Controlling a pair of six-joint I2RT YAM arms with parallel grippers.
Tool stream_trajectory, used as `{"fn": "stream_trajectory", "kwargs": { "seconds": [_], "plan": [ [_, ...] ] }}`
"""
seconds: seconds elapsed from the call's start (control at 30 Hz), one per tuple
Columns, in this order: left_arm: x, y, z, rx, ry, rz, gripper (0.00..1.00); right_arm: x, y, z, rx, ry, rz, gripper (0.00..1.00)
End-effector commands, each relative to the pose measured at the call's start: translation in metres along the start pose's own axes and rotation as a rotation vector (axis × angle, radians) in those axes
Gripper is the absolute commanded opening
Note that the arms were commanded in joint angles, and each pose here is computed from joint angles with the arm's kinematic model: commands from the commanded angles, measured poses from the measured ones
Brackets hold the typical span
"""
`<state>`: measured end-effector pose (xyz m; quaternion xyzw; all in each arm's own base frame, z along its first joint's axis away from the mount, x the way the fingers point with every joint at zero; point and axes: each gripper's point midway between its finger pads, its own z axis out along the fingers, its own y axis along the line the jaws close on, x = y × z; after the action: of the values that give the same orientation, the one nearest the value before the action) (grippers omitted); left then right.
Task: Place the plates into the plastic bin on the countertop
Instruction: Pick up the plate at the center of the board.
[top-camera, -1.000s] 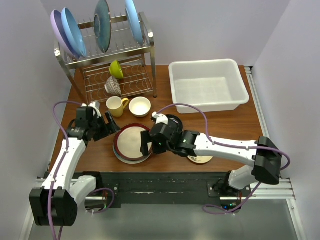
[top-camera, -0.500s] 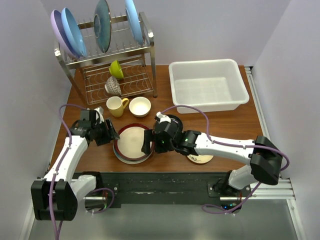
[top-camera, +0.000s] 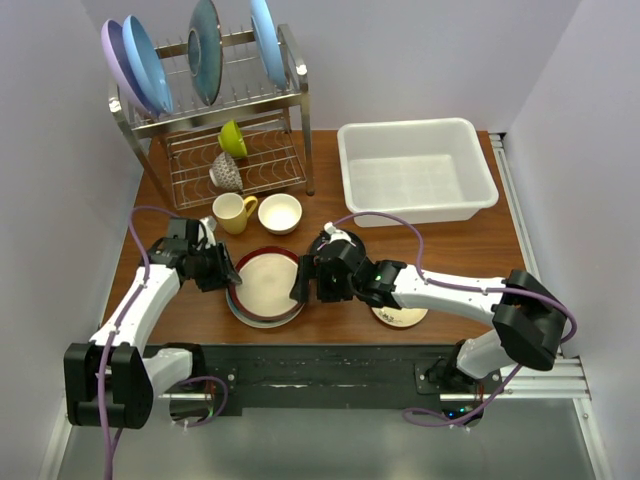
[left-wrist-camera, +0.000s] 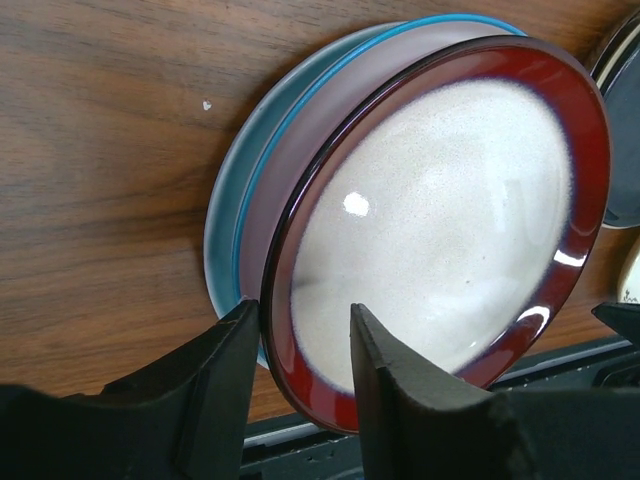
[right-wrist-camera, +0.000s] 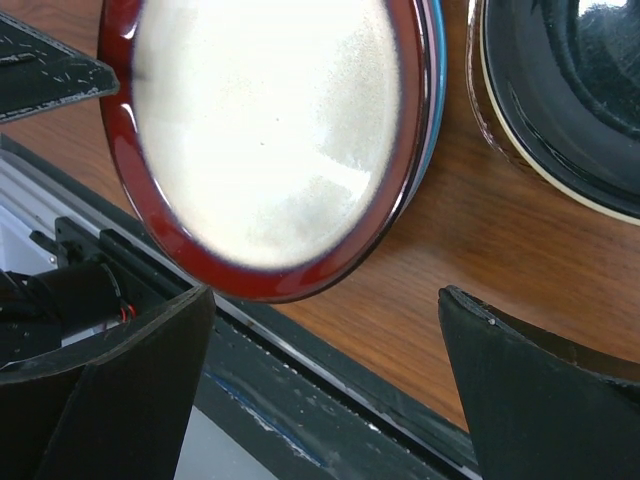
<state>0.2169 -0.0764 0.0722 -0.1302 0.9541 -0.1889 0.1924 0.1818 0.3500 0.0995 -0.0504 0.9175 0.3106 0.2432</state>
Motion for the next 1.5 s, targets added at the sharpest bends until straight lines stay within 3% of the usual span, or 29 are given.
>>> {"fn": "stream_trajectory", "kwargs": {
  "seconds": [0.0,0.27,0.8,1.13,1.47],
  "plan": [
    [0.001,-0.014,-0.002,0.075,0.004,0.034,0.44,-0.014,0.020,-0.003,-0.081,-0.038,-0.023,0.97],
    [-0.007,-0.020,-0.013,0.092,-0.058,0.059,0.42,-0.018,0.027,-0.003,-0.129,-0.067,-0.021,0.96],
    [-0.004,-0.026,-0.013,0.130,-0.042,0.081,0.38,-0.006,0.016,0.028,-0.091,-0.022,-0.033,0.93],
    [-0.027,-0.015,-0.030,0.017,-0.134,0.094,0.47,-0.011,0.020,0.020,-0.101,-0.042,-0.032,0.91],
    [-0.006,-0.012,-0.004,0.042,-0.014,0.022,0.48,-0.017,0.002,0.023,-0.022,-0.061,-0.018,0.77]
  ]
}}
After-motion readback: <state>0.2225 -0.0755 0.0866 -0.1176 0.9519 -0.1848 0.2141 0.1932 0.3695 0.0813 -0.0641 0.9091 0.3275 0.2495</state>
